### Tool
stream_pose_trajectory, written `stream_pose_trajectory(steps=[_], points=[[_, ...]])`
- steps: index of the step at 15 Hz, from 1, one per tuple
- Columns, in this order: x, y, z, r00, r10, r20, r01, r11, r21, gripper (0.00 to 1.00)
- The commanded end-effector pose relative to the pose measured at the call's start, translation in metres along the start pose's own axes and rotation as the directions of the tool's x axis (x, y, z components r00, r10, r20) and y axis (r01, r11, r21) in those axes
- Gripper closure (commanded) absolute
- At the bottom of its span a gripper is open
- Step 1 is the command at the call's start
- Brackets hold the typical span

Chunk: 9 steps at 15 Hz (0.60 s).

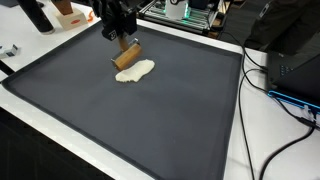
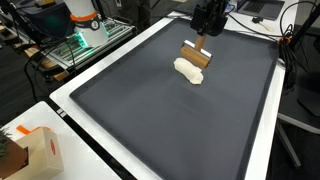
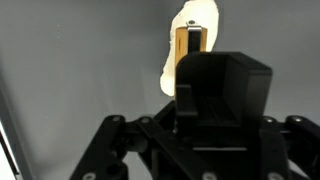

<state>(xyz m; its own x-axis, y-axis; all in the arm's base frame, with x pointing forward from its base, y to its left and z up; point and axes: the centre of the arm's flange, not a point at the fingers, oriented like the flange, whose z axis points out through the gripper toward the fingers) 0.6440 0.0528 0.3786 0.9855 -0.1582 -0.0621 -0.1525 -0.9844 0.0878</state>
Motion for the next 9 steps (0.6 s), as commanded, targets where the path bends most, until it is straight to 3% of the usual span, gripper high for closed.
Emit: stream_pose_trajectory(steps=[1,6,7,8,9], points=[[-0.014,0.020,-0.008,0.999,-0.044,0.007,0.042,0.989,0.140,0.81],[-0.017,0.034,-0.018,0.997,-0.081,0.000,0.078,0.967,0.242,0.81],[-0.002,0.026,-0.013,0.998,-0.063,0.007,0.060,0.979,0.193,0.81],[-0.002,0.028,-0.014,0.998,-0.064,0.005,0.062,0.979,0.196,0.56],[-0.002,0.028,-0.013,0.998,-0.065,0.006,0.062,0.979,0.195,0.56]])
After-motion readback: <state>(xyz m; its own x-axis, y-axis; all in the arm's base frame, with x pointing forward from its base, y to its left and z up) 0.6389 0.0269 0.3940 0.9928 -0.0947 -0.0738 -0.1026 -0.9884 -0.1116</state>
